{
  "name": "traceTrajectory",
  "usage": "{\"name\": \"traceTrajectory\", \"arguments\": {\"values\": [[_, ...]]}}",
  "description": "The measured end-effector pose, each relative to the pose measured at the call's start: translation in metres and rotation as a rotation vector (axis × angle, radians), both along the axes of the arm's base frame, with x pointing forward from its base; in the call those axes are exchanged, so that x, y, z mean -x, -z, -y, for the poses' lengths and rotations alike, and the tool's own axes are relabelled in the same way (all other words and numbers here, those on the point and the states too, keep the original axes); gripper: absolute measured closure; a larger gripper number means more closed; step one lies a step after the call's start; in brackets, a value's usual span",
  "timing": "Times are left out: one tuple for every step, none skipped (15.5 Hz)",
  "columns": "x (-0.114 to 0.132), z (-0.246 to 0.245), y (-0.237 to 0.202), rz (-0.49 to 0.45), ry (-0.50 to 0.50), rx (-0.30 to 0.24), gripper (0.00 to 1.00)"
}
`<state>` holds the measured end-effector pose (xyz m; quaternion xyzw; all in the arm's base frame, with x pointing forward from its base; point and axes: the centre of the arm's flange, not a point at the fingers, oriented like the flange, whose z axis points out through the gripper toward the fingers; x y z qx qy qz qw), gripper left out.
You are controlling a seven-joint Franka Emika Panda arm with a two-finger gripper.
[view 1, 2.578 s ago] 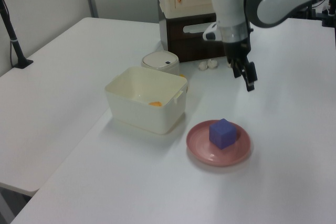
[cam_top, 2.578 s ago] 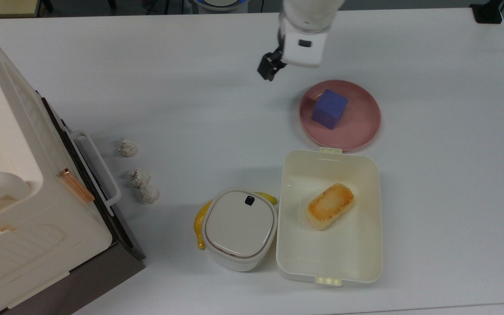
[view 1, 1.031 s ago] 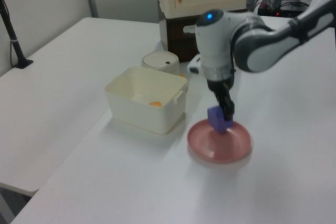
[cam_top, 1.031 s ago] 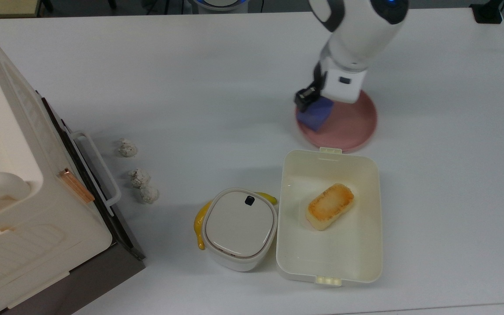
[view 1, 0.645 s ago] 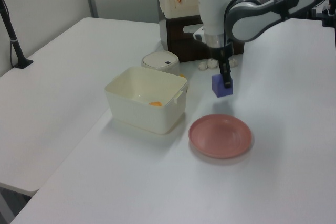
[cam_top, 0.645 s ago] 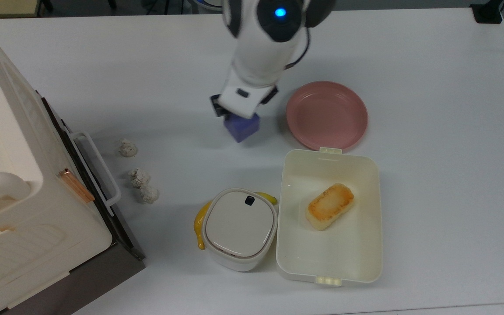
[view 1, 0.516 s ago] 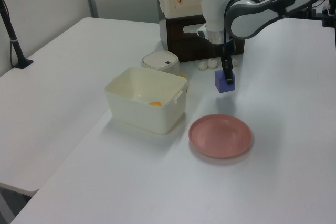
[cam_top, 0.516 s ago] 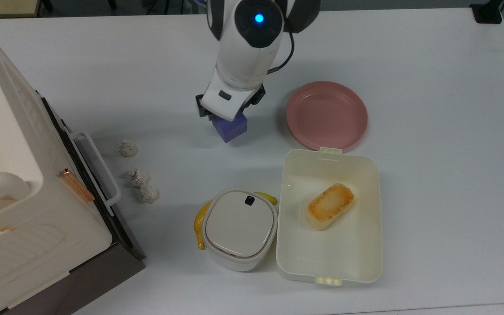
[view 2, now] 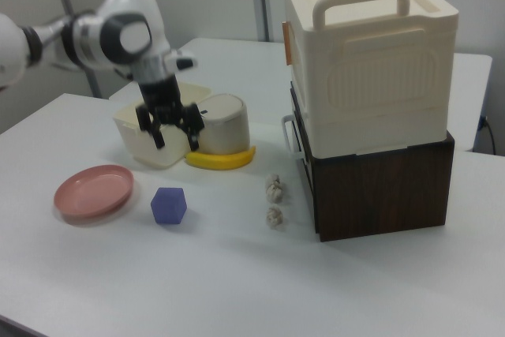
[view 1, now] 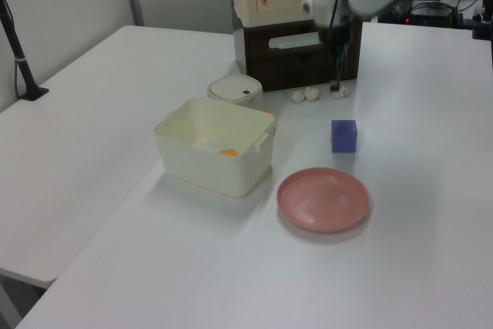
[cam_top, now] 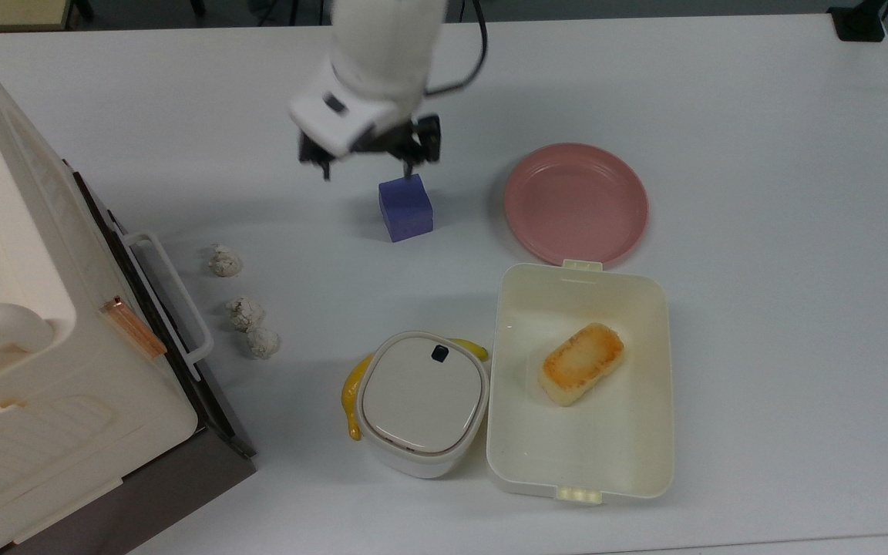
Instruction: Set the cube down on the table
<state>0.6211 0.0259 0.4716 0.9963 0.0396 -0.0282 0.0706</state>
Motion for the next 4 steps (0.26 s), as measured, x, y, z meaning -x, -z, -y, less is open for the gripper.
{"name": "traceTrajectory", "arguments": {"values": [[0.010, 0.011, -0.026, 0.015, 0.037, -0.013, 0.00], [0.020, 0.021, -0.048, 0.028, 0.077, -0.025, 0.00], [0.030, 0.030, -0.067, 0.042, 0.118, -0.034, 0.00], [0.037, 0.038, -0.081, 0.056, 0.144, -0.040, 0.00]]}}
